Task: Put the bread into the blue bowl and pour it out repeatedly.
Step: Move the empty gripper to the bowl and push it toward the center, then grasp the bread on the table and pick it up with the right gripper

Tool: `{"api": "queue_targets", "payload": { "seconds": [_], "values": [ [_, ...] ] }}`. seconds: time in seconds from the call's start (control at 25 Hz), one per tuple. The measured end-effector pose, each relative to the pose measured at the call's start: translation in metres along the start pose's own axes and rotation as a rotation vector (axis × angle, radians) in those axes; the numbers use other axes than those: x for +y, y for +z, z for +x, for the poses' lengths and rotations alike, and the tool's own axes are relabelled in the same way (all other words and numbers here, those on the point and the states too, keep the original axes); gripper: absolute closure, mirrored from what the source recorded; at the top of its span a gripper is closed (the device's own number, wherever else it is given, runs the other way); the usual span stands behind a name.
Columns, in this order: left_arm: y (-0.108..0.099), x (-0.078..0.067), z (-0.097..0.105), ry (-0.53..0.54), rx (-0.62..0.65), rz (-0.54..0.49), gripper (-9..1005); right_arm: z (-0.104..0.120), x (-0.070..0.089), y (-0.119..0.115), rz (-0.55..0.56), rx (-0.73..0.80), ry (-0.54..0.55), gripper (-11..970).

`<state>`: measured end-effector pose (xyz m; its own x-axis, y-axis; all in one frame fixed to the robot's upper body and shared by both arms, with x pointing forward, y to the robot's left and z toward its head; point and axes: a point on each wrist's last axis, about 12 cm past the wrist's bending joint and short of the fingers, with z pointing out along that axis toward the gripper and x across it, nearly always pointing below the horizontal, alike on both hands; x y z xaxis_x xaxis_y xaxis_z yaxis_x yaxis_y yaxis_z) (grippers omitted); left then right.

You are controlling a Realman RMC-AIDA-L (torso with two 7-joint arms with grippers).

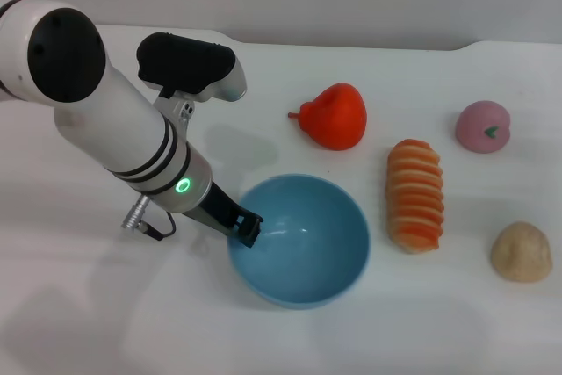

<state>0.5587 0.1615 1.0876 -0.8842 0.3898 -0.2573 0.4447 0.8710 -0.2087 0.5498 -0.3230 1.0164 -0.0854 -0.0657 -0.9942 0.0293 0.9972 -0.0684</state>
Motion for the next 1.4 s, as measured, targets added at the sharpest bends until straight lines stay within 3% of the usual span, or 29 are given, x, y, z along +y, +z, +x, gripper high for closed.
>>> {"api": "queue_targets", "payload": {
  "seconds": [0.32, 0.48, 0.72, 0.88, 1.16, 1.4],
  "values": [
    [-0.002, -0.004, -0.003, -0.008, -0.008, 0.036, 984, -0.002, -0.001, 0.001, 0.001, -0.005, -0.004, 557],
    [-0.003, -0.005, -0.004, -0.013, -0.012, 0.041, 993, -0.003, 0.0, 0.003, -0.003, -0.009, 0.066, 557],
    [-0.01, 0.001, -0.011, -0.081, -0.054, 0.077, 997, -0.009, -0.009, 0.008, -0.001, -0.019, 0.41, 557],
    [-0.013, 0.005, -0.014, -0.112, -0.082, 0.099, 998, -0.018, -0.01, 0.016, -0.104, 0.007, 0.547, 557],
    [-0.015, 0.008, -0.021, -0.113, -0.145, 0.081, 998, -0.037, -0.011, 0.035, -0.323, 0.258, 0.637, 557],
    [-0.018, 0.008, -0.03, -0.113, -0.205, 0.073, 998, -0.064, -0.012, 0.04, -0.48, 0.484, 0.551, 557]
  ]
}}
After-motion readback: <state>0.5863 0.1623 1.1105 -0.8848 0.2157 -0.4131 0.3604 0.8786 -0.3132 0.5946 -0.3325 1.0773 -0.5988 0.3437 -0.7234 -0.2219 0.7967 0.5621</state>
